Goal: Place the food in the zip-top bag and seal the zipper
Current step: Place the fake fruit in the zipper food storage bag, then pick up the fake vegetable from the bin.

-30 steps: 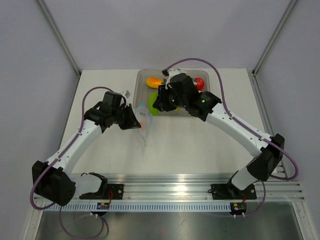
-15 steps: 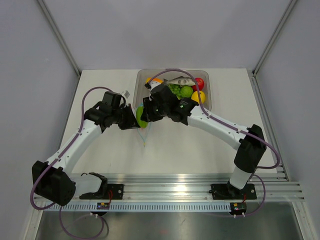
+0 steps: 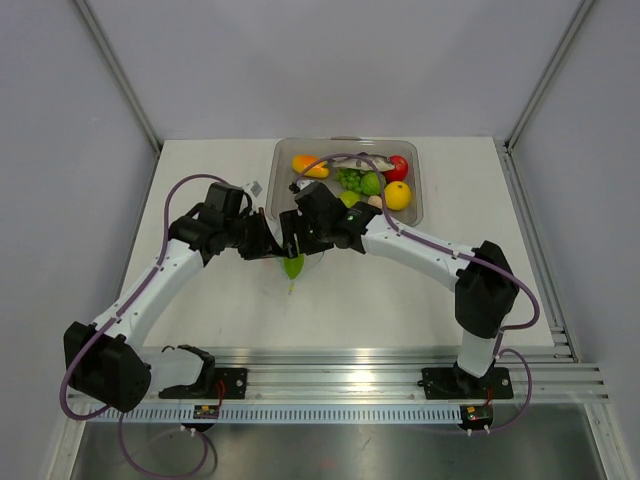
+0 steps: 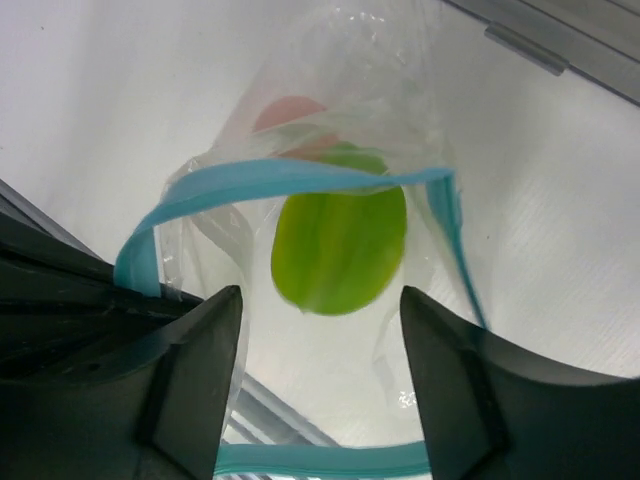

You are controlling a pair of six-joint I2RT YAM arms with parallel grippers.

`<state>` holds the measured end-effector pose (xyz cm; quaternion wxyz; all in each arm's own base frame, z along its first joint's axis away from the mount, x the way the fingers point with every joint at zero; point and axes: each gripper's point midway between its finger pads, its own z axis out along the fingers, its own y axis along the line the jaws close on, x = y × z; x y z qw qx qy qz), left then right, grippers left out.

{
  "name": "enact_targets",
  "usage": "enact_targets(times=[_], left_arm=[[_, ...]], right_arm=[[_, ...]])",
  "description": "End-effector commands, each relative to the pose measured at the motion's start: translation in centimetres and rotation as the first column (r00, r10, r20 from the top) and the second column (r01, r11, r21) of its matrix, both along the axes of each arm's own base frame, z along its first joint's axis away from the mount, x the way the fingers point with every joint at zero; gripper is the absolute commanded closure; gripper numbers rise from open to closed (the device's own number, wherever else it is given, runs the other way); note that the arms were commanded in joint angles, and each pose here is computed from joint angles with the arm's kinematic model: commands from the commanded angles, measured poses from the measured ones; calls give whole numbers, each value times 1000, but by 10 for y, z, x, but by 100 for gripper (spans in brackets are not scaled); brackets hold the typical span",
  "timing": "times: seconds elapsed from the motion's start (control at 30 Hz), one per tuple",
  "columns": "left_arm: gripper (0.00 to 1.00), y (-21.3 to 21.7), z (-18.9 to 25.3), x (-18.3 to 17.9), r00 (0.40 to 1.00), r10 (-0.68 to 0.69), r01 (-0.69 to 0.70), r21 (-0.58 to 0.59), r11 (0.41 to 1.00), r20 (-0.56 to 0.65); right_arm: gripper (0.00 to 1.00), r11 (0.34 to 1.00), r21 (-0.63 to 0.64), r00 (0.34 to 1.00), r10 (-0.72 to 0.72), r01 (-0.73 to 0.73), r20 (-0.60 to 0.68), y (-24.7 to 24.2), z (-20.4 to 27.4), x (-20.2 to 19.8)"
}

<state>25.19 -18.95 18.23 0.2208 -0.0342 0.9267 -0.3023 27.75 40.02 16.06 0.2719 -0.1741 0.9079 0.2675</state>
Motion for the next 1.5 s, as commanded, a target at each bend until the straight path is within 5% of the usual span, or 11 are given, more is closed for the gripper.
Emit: enact_targets(times=[0.0,0.17,0.33,0.43,0.63,0.87,1.47], left_arm=[[100,-11,30,8,996,-21,27,-69,997,85],[100,-9,23,9,997,-17,20,-50,999,74],[100,-8,15,10,998,-13,15,-39,999,62],[100,-6,13,10,998,-13,15,-25,1000,61],[100,-5,9,11,998,-9,10,-15,1000,56],[100,-6,6,11,999,-14,15,-15,1000,47],[100,3,8,11,999,-11,9,24,1000,50]], right_arm=[[26,1000,10,1000,7,-7,26,1,10,-3],[26,999,42,997,-8,5,72,-10,37,-6],[47,995,25,980,-98,95,172,-37,63,4],[52,977,7,948,-209,213,241,-65,74,20],[43,882,-4,867,-463,471,185,-143,61,78],[31,793,-101,799,-593,601,95,-198,0,146],[19,717,-36,715,-697,696,-61,-202,-69,215]])
